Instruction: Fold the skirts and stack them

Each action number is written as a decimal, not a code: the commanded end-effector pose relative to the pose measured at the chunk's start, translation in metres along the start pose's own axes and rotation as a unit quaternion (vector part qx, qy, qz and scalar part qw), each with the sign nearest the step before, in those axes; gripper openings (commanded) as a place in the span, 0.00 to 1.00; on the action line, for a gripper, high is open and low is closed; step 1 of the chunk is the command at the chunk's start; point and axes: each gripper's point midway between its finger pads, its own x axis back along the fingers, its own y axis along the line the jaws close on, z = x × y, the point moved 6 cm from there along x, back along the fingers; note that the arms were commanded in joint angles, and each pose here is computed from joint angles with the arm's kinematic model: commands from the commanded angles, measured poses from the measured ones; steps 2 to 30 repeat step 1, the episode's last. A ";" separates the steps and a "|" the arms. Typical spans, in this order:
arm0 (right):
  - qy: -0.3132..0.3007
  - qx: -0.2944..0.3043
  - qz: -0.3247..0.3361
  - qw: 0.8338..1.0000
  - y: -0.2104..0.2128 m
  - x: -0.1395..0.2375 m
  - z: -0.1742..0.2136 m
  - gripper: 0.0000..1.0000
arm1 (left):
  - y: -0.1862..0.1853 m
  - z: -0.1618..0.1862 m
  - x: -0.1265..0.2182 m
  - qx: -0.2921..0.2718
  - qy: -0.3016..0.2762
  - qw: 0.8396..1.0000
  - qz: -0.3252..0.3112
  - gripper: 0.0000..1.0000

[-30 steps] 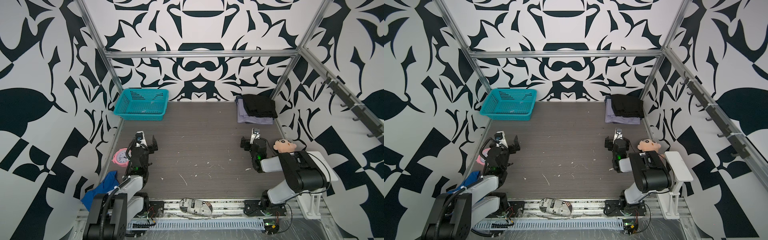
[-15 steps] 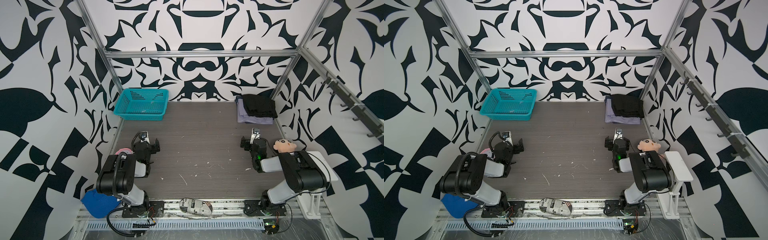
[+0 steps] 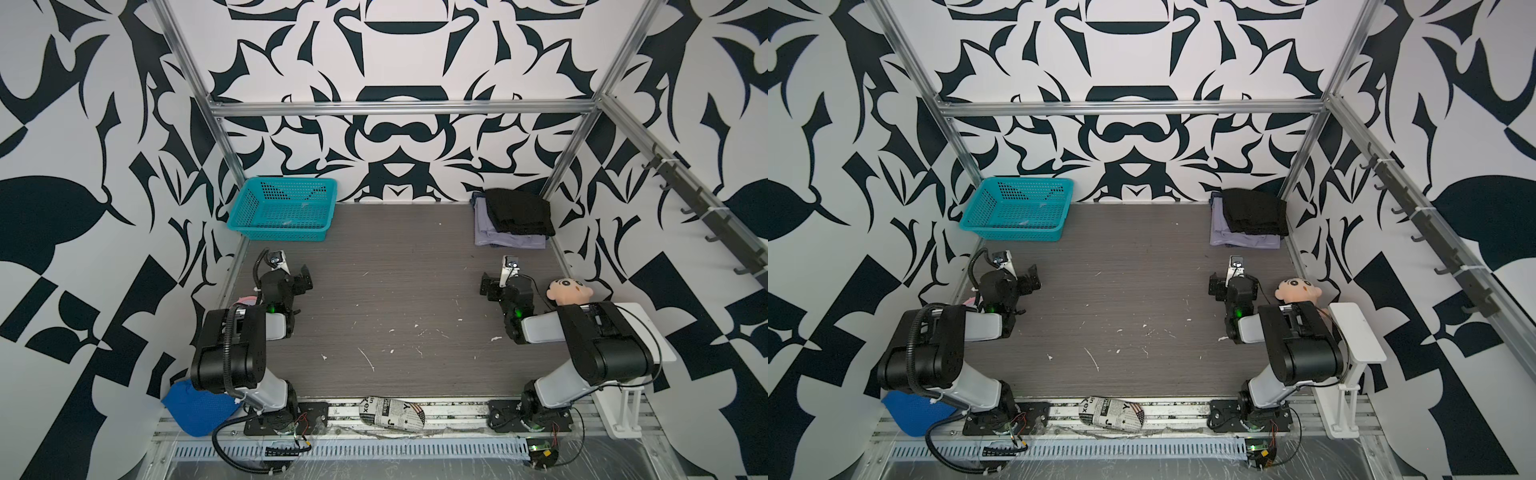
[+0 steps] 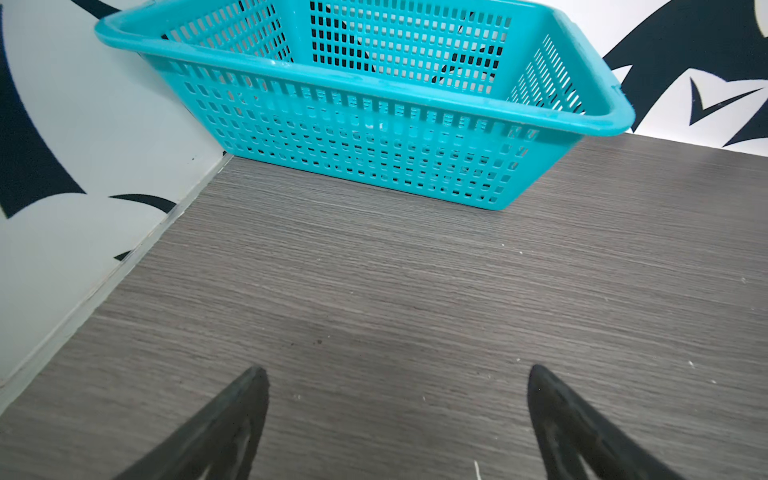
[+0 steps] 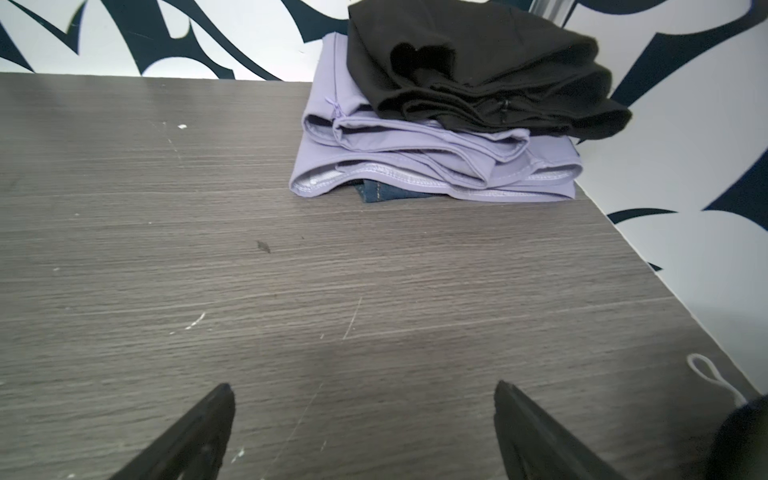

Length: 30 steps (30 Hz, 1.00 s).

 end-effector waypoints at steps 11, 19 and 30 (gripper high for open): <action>-0.021 0.002 -0.017 1.000 0.003 -0.002 -0.012 1.00 | -0.001 0.001 0.002 0.006 0.003 1.000 0.005 0.99; -0.021 0.002 -0.017 1.000 0.003 -0.002 -0.012 1.00 | -0.001 0.001 0.002 0.006 0.003 1.000 0.005 0.99; -0.021 0.002 -0.017 1.000 0.003 -0.002 -0.012 1.00 | -0.001 0.001 0.002 0.006 0.003 1.000 0.005 0.99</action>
